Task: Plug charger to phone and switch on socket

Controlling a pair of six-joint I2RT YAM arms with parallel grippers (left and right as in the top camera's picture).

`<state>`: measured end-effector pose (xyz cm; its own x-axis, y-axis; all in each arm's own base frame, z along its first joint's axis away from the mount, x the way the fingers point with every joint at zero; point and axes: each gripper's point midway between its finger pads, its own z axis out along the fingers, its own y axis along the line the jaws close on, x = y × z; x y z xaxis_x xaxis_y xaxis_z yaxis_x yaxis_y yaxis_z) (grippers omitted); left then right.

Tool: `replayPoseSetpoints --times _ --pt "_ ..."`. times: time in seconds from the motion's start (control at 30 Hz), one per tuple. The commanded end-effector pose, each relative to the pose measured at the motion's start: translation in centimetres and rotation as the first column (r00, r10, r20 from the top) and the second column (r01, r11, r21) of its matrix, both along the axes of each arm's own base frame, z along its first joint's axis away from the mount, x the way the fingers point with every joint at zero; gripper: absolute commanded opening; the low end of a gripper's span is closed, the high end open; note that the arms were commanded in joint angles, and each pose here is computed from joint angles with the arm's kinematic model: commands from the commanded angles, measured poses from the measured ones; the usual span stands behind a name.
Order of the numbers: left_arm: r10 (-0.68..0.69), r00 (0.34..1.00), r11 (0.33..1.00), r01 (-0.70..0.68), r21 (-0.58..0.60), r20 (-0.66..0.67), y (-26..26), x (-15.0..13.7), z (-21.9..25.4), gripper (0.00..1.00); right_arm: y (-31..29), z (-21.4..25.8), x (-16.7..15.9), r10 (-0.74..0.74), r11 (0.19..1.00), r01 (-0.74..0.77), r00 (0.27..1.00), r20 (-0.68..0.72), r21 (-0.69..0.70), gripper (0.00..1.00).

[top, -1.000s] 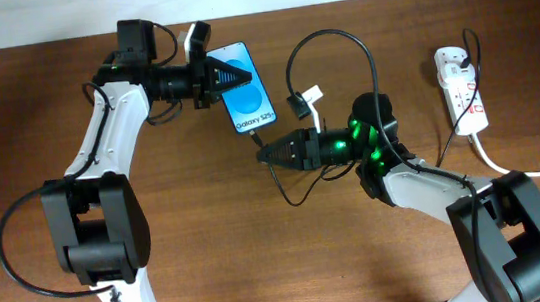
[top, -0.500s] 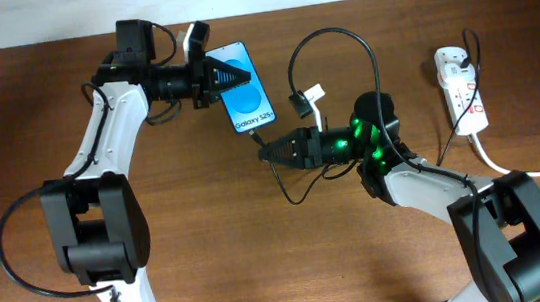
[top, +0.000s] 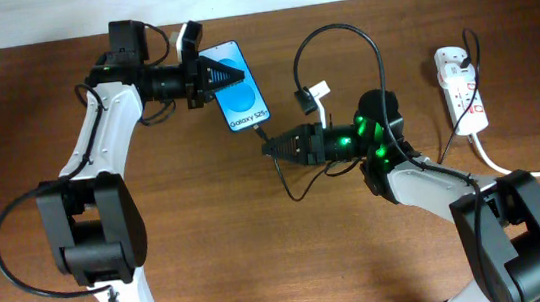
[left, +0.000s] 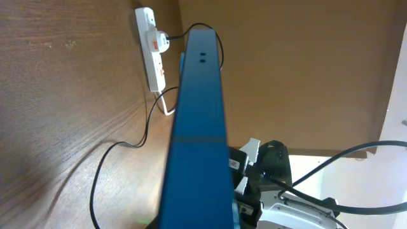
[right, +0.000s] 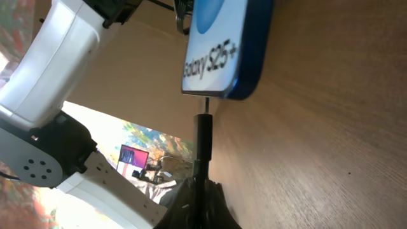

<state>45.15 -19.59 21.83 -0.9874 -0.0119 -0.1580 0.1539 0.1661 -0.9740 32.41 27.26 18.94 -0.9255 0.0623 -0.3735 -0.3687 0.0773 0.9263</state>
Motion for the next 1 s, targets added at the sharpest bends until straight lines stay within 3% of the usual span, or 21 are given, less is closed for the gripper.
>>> replayPoseSetpoints --times 0.0,0.27,0.97 --pt "-0.023 1.000 0.999 0.024 -0.039 0.006 -0.2 -0.7 1.8 0.00 0.0 0.1 1.0 -0.045 0.999 0.045 0.999 0.022 -0.008 0.04" --pt "0.006 1.000 1.000 -0.006 0.008 0.009 -0.1 -0.2 1.0 0.00 0.3 0.1 0.8 -0.042 0.999 0.042 0.999 0.022 -0.009 0.04" --pt "0.006 0.999 1.000 -0.006 0.005 0.054 -0.1 0.2 1.2 0.00 1.1 0.0 0.5 -0.039 0.999 0.040 0.999 0.023 -0.012 0.04"
